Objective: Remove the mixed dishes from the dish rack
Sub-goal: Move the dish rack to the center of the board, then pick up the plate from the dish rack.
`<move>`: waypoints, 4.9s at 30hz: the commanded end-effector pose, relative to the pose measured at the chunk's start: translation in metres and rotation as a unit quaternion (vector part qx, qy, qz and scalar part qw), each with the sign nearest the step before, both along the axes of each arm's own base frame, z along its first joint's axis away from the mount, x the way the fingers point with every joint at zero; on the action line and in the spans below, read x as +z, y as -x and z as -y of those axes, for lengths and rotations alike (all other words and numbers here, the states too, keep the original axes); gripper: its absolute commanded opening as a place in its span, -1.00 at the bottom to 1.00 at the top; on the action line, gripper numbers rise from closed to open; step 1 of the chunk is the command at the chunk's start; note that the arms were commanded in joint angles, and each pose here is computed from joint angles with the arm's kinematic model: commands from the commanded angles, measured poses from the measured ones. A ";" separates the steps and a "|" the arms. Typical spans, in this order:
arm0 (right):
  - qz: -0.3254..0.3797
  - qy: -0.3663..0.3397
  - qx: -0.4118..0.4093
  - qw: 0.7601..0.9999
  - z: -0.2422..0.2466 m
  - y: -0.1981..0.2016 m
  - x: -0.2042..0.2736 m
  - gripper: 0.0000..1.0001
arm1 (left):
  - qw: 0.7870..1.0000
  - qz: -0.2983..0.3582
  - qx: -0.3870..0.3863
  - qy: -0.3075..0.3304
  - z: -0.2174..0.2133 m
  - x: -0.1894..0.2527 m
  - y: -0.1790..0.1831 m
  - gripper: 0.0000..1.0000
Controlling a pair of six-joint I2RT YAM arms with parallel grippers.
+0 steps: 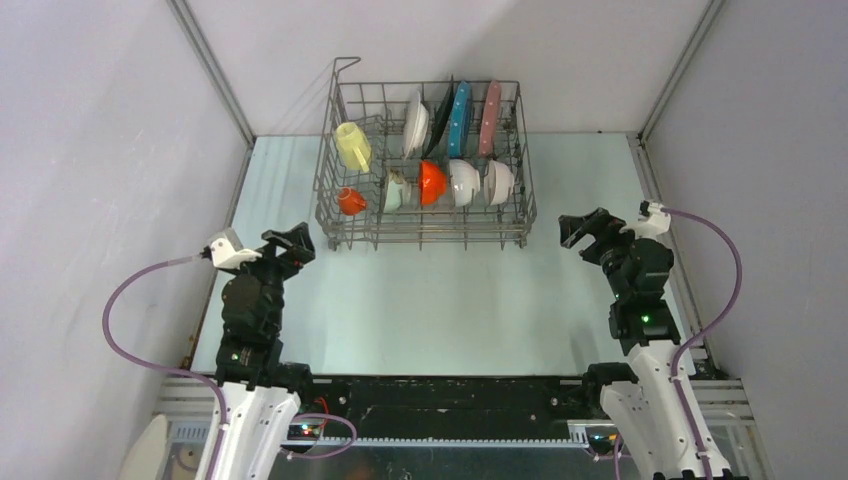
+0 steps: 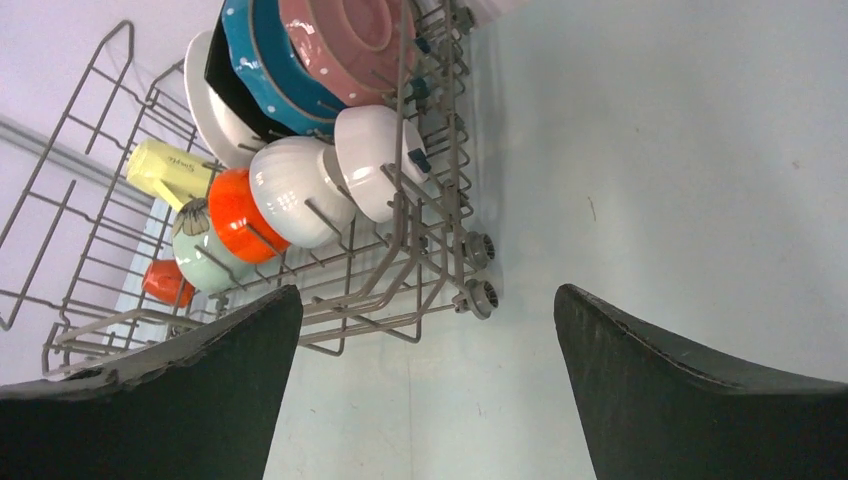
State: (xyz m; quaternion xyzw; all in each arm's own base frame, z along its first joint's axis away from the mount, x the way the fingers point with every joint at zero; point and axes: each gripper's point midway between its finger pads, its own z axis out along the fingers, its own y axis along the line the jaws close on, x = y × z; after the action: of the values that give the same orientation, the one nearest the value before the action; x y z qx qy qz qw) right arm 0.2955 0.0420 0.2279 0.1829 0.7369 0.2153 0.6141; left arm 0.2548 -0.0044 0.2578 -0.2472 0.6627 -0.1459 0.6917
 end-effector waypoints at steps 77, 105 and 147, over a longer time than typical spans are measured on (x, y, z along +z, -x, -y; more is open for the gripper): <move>-0.202 0.140 0.057 0.968 -0.084 -0.018 -0.066 -1.00 | 0.972 -0.175 -0.121 0.095 0.076 -0.067 -0.007 -1.00; -0.140 0.147 -0.010 0.979 -0.047 -0.007 -0.037 -0.03 | 0.969 -0.134 -0.192 0.073 0.087 -0.030 0.059 0.88; -0.188 0.277 -0.151 0.930 -0.113 -0.143 -0.010 0.07 | 0.988 -0.071 0.134 0.016 -0.028 -0.008 0.038 0.99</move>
State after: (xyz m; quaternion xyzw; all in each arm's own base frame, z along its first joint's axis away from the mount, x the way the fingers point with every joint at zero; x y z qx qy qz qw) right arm 0.4294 0.1587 0.2061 0.1208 0.8480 -0.1261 0.5004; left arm 0.2164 0.0189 0.2481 -0.3540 0.6756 -0.0575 0.6442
